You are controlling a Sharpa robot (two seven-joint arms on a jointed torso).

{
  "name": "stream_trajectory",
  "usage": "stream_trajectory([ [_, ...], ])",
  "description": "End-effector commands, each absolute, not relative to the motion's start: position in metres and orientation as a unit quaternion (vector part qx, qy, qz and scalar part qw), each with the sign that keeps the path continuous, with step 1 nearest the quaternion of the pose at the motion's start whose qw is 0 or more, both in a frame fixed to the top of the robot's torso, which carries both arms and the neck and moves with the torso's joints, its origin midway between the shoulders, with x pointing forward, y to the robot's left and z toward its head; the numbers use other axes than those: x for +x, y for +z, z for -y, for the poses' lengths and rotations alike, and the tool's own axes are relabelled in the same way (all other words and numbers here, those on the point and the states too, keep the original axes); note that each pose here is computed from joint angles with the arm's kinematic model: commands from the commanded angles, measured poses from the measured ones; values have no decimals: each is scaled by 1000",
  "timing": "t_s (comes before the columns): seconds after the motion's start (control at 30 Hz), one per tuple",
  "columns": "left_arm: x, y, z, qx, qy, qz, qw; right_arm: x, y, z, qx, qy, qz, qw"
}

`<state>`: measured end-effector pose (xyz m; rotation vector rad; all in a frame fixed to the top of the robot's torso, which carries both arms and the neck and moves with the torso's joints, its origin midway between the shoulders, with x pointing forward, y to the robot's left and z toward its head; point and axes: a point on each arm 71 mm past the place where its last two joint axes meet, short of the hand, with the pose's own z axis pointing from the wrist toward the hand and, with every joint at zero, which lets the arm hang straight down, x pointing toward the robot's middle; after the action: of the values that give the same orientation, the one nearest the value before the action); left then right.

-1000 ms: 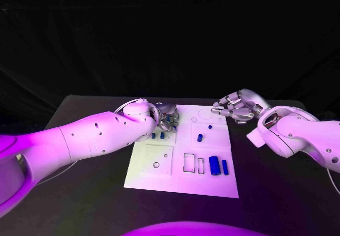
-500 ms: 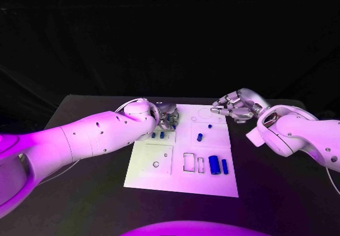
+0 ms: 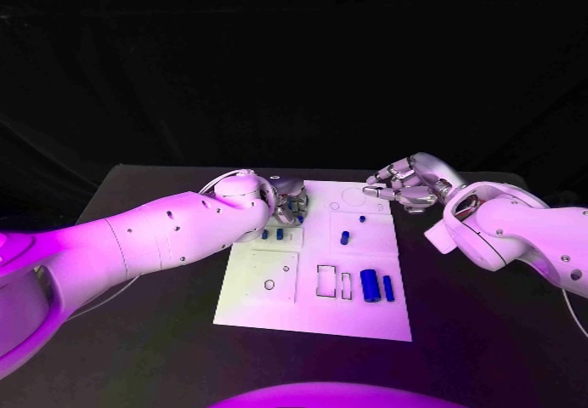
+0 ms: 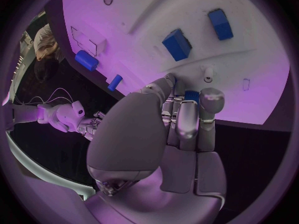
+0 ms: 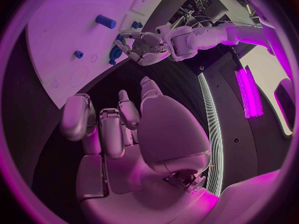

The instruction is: Assemble the parts on the task board

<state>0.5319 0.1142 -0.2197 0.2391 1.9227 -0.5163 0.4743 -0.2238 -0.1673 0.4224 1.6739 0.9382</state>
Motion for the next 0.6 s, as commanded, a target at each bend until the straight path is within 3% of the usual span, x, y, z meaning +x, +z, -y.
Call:
stream_trajectory([
  [0.03,531,-222,-113,99,-225,-810,532,474,-167,222,173,401,-709,553],
  [0.6,531,-212,-125,59,-260,-793,548,474,-167,223,173,401,-708,555],
])
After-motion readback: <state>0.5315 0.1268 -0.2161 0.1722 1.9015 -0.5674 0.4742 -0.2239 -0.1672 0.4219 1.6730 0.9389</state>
